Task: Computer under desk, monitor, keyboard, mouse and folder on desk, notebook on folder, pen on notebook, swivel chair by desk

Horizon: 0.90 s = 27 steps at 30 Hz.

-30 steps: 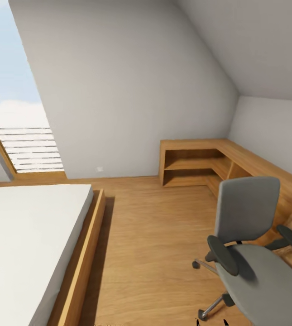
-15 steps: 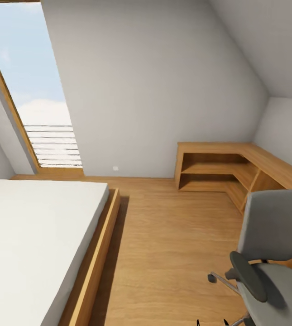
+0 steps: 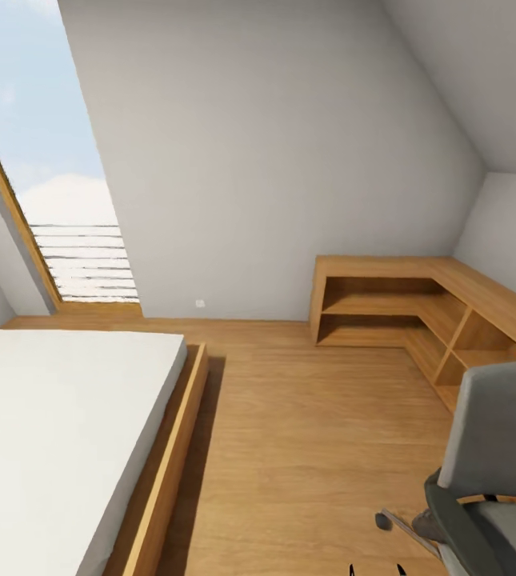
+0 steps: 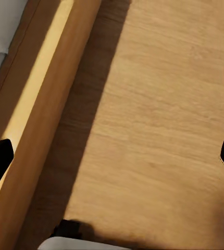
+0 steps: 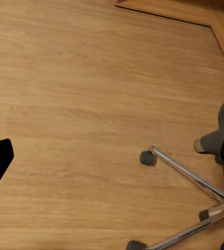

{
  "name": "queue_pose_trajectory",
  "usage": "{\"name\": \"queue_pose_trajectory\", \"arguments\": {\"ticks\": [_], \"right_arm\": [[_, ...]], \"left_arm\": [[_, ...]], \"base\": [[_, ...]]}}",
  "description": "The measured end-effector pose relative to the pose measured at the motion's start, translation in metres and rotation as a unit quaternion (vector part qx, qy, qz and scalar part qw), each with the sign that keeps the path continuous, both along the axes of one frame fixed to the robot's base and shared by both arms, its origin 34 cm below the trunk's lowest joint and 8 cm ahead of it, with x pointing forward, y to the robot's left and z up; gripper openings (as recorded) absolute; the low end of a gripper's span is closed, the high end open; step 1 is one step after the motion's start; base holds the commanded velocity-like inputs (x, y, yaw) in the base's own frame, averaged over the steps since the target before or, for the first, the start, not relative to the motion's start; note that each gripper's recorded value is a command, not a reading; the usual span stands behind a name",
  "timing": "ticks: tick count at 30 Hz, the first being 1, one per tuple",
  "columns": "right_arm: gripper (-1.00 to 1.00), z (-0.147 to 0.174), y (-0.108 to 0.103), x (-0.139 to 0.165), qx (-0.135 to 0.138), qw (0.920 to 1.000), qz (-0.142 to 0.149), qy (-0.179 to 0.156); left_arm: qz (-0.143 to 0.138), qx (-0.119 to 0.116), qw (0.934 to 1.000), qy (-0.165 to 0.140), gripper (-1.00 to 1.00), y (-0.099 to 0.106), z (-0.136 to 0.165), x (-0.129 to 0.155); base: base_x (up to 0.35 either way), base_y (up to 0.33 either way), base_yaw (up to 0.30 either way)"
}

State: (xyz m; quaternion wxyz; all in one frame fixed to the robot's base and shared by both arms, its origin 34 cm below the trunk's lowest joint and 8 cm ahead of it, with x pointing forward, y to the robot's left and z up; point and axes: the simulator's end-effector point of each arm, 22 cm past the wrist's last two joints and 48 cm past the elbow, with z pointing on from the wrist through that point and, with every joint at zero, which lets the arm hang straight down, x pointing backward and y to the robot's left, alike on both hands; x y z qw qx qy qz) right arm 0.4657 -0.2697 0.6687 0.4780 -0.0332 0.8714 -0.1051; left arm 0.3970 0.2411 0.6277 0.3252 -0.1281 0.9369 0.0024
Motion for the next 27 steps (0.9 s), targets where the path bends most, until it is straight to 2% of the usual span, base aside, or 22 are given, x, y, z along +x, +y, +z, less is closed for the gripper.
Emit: {"name": "queue_pose_trajectory", "arguments": {"ticks": [7,27], "right_arm": [[1.0,0.0,0.0011,0.0001,0.0,1.0,0.001,0.0],[1.0,-0.0002,0.0033,0.0,0.002,1.0,0.002,0.0]], "left_arm": [[-0.004,0.002,1.0,0.0,1.0,0.0003,0.0001,0.0002],[-0.004,0.003,1.0,0.002,1.0,0.0011,-0.0008,-0.0011]], "base": [[0.321,0.0,-0.165],[0.321,0.0,-0.007]]}}
